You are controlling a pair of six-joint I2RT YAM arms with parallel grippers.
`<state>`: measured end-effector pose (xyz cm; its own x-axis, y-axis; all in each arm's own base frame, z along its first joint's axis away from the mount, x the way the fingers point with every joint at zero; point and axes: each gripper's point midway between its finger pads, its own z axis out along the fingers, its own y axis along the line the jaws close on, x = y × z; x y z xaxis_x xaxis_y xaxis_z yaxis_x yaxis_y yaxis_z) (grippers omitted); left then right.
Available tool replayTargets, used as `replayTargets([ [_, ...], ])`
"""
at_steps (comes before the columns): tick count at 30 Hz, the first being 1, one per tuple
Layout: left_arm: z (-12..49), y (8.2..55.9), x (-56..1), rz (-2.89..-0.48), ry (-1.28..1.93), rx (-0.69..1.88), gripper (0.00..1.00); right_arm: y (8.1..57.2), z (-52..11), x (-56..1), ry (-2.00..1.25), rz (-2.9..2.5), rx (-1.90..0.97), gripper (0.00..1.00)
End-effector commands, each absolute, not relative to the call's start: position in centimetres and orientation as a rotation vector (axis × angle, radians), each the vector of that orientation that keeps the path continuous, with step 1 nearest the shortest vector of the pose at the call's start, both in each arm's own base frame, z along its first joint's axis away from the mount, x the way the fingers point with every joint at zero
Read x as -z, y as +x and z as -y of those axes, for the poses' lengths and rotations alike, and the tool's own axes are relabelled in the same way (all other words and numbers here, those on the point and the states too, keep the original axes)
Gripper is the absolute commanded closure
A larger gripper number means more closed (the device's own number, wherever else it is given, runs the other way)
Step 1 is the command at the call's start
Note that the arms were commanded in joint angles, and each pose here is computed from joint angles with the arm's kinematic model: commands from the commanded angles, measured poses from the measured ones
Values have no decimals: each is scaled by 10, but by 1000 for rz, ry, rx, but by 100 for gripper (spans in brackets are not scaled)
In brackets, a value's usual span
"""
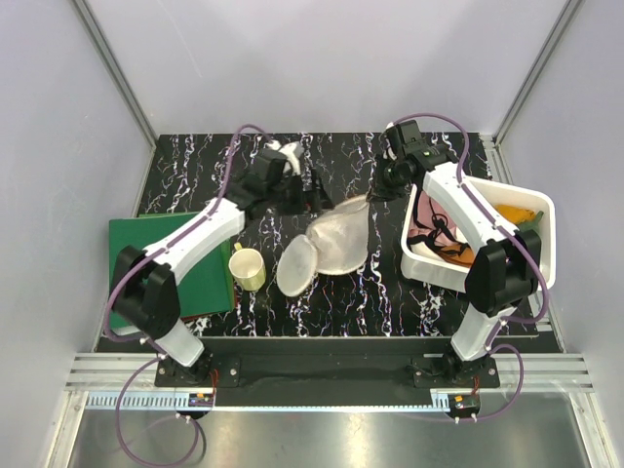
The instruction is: Place the bra in the laundry bag and zip it closed
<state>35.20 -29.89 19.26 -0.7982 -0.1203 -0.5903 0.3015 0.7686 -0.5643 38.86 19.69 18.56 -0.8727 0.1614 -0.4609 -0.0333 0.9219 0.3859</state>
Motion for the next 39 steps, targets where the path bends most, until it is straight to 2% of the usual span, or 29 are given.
replayTargets([
  [1, 261, 359, -177, -2377, 22, 863, 7, 404, -185, -194, 50, -2528, -465, 100],
  [7, 255, 361, -176, -2376, 6, 853, 7, 410, -178, -194, 37, -2508, -443, 100],
  [10, 258, 353, -164, -2421, -33, 889, 17, 411, -173, -190, 32, -2512, -421, 100],
  [12, 263, 345, -149, -2455, -6, 881, 29, 413, -170, -188, 35, -2513, -407, 100],
  [18, 262, 334, -86, -2620, -17, 695, 34, 413, -175, -191, 33, -2506, -476, 100],
  [19, 253, 338, -81, -2606, -64, 603, 37, 414, -174, -193, 35, -2501, -475, 100],
  [28, 206, 332, -62, -2541, -298, 173, 34, 411, -173, -196, 35, -2494, -484, 100],
  [34, 195, 334, -42, -2625, -400, 216, 40, 407, -174, -196, 34, -2496, -494, 100],
  [39, 207, 340, -33, -2666, -348, 283, 42, 407, -178, -197, 39, -2493, -522, 100],
])
